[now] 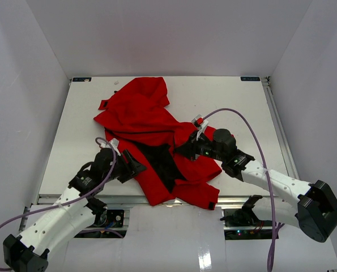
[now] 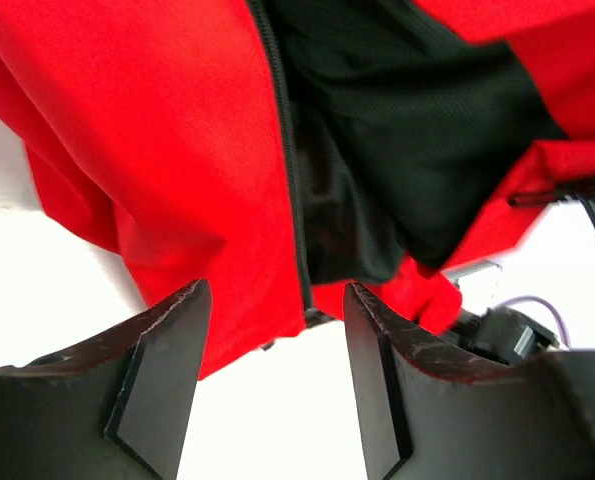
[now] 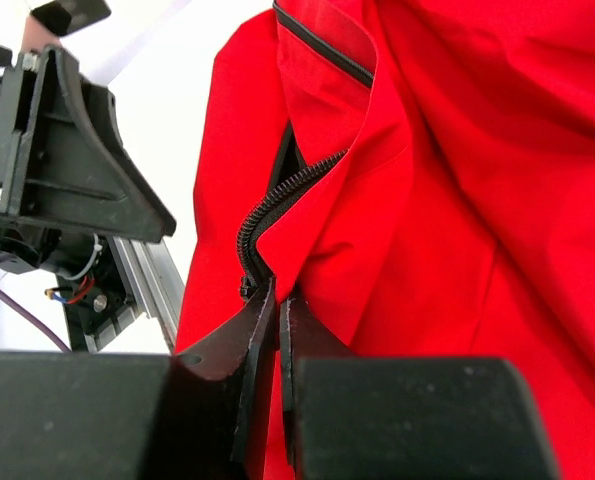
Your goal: Zip up the jacket
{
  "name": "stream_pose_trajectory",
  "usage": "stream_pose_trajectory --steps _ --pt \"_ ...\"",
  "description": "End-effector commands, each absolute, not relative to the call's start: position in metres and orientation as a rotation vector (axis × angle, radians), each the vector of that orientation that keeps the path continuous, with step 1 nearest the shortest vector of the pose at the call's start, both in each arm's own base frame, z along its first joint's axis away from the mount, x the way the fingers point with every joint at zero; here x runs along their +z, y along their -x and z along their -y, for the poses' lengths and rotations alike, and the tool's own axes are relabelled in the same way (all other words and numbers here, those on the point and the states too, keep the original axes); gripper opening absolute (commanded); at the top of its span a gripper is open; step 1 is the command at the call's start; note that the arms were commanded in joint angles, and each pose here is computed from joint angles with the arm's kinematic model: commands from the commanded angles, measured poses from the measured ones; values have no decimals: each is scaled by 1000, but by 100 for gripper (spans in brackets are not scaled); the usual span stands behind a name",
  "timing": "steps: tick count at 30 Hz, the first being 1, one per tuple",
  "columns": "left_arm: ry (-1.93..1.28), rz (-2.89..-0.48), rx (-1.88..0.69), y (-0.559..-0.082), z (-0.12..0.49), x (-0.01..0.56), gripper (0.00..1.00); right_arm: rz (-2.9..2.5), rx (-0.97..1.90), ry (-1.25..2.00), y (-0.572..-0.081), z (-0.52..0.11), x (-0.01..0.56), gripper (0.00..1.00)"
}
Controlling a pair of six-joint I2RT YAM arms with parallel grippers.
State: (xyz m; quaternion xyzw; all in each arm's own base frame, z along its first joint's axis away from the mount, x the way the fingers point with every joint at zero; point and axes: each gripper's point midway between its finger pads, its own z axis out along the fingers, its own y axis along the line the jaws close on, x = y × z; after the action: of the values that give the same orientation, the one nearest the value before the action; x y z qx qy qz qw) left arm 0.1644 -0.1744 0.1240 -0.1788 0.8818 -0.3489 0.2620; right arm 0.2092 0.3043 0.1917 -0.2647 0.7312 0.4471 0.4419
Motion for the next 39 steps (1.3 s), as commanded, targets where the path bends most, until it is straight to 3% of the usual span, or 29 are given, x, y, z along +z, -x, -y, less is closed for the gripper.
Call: stream_pose_trajectory --steps 1,4,9,13,17,23,29,39 --pt "585 -2411 -837 -178 171 121 66 -1778 1100 641 -217 -306 200 8" --pt "572 -2429 -838 -174 175 118 55 -1782 1087 639 -218 -305 198 8" --pt "579 -2496 -841 -152 197 123 59 -1785 1084 645 -219 -307 197 8" --pt "596 -2564 -617 -135 206 114 63 -1791 1078 642 -221 -306 195 8" --pt "588 -2607 -417 -123 219 105 61 -1795 1071 642 -220 -304 193 8" --pt "606 -2618 -329 -114 224 93 58 -1787 1076 639 -216 -301 194 8" --pt "670 -2631 -362 -110 227 77 59 -1783 1066 625 -216 -298 194 8" --pt "608 -2578 -451 -112 252 77 69 -1797 1061 627 -217 -297 189 8"
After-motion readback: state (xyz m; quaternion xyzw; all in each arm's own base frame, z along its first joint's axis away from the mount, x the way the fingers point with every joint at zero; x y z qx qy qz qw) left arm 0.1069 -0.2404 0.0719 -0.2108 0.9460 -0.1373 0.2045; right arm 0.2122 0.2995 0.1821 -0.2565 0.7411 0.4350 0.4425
